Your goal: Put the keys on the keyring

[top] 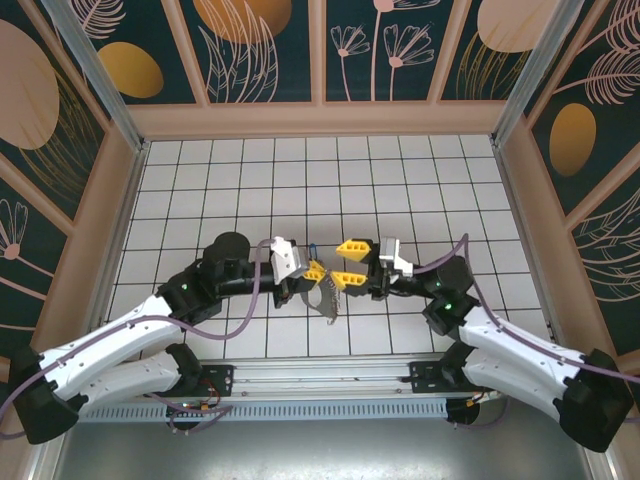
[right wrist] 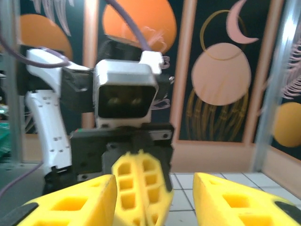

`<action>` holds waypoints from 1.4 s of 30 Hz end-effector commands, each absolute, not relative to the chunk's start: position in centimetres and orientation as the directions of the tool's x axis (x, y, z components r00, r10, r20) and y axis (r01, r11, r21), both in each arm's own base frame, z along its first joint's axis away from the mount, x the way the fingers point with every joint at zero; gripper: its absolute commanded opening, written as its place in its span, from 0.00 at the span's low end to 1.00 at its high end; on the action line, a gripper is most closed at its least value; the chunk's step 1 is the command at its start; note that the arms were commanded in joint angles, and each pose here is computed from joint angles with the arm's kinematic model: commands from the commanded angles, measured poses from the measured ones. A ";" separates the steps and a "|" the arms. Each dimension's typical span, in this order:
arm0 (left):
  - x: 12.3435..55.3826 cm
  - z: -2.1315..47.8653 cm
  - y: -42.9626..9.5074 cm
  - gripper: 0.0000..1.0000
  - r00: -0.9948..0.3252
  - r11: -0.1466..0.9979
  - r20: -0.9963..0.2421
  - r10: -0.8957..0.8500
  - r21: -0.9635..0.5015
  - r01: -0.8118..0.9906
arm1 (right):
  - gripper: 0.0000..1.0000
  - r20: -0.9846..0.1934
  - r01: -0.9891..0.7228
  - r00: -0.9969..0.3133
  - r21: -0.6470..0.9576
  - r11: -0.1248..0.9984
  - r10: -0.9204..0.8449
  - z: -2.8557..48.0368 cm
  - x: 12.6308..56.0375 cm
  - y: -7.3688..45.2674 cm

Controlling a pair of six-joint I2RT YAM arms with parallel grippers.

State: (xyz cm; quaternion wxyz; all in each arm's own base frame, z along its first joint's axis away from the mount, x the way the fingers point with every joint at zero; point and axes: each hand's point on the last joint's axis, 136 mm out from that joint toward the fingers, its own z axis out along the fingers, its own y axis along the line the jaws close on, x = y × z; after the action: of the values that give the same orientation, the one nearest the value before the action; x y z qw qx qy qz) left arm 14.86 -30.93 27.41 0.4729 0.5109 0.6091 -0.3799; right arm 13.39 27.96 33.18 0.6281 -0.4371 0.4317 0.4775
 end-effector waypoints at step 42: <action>13.9 22.3 -28.5 0.00 -0.114 0.166 -0.804 0.583 -0.019 0.986 | 0.23 -0.944 -0.981 0.101 -0.147 0.127 -0.313 24.0 12.6 32.3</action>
State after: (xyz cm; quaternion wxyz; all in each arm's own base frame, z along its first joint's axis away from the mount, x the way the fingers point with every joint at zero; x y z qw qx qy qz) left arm 14.26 -28.34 21.69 0.3315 0.5649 0.6985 -0.2883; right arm 13.07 31.54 22.10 0.4701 -0.5552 0.6007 0.3315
